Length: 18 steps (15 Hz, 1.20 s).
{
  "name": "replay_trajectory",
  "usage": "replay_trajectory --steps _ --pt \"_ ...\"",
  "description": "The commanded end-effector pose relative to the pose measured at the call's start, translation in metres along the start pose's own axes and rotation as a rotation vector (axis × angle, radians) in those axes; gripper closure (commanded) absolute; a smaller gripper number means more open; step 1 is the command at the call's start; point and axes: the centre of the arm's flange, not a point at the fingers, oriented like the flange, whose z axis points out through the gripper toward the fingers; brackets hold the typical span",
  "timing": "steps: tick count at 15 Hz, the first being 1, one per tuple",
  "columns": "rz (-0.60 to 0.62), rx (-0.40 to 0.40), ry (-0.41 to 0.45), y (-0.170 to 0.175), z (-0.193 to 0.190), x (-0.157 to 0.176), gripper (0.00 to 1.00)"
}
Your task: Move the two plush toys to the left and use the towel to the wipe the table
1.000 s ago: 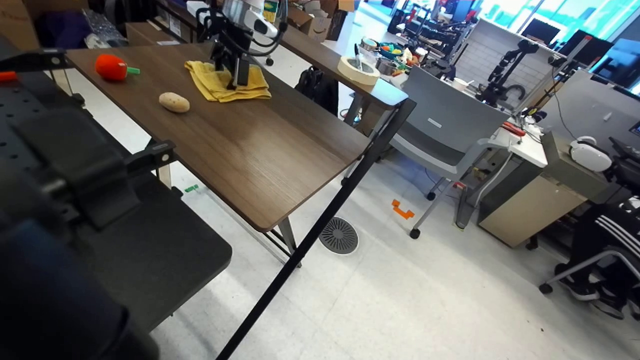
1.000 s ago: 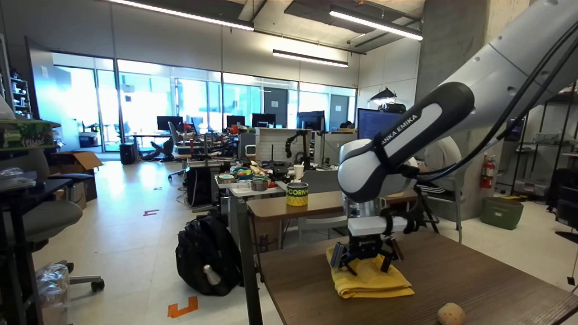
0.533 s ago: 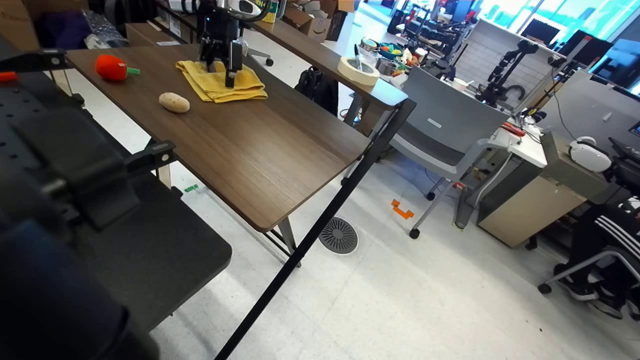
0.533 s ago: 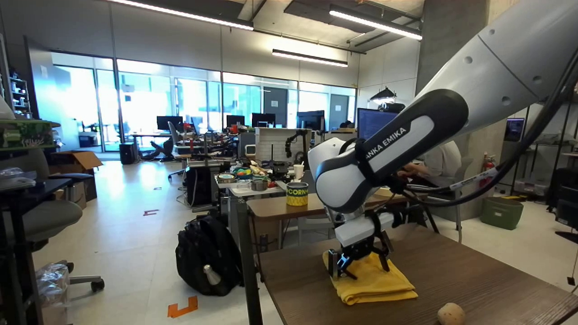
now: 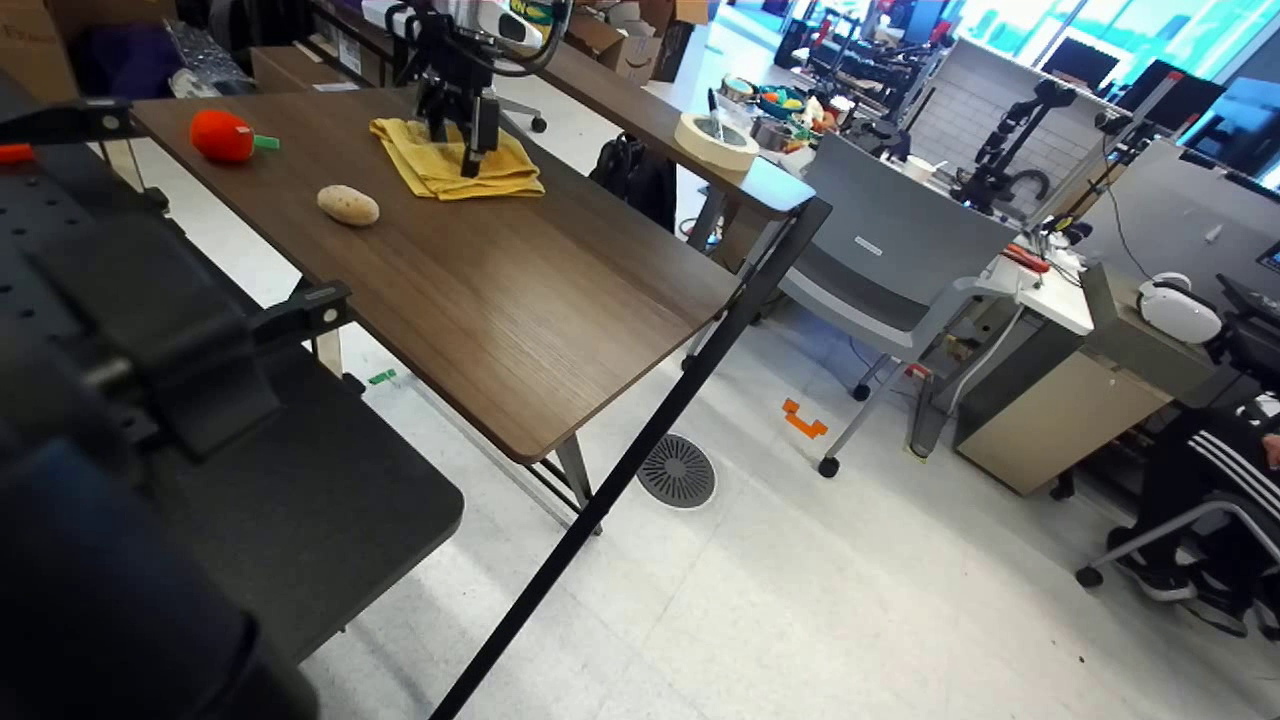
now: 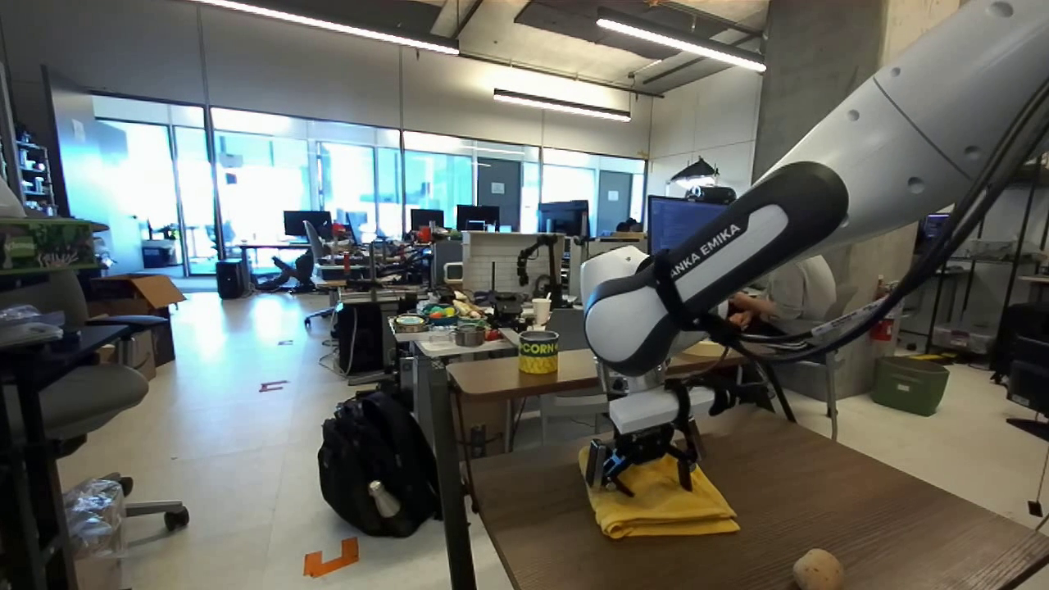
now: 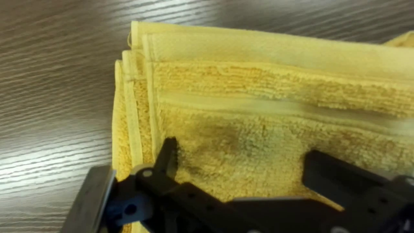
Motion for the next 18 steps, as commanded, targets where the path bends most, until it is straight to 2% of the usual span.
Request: replay_trajectory --steps 1,2,4,7,10,13,16,18 --pt "-0.038 0.190 -0.002 -0.024 -0.008 -0.006 0.00" --pt "-0.055 0.235 0.000 -0.036 -0.011 -0.005 0.00" --pt "-0.087 0.255 -0.004 -0.068 -0.015 -0.008 0.00" --pt "-0.124 0.209 -0.020 -0.108 -0.008 -0.015 0.00" --pt "-0.114 0.144 0.023 -0.119 0.000 -0.011 0.00" --pt "-0.027 0.103 0.071 -0.090 -0.002 0.014 0.00" --pt "0.104 0.088 0.095 -0.030 -0.004 0.043 0.00" --pt "0.173 0.068 0.066 0.016 0.007 0.050 0.00"
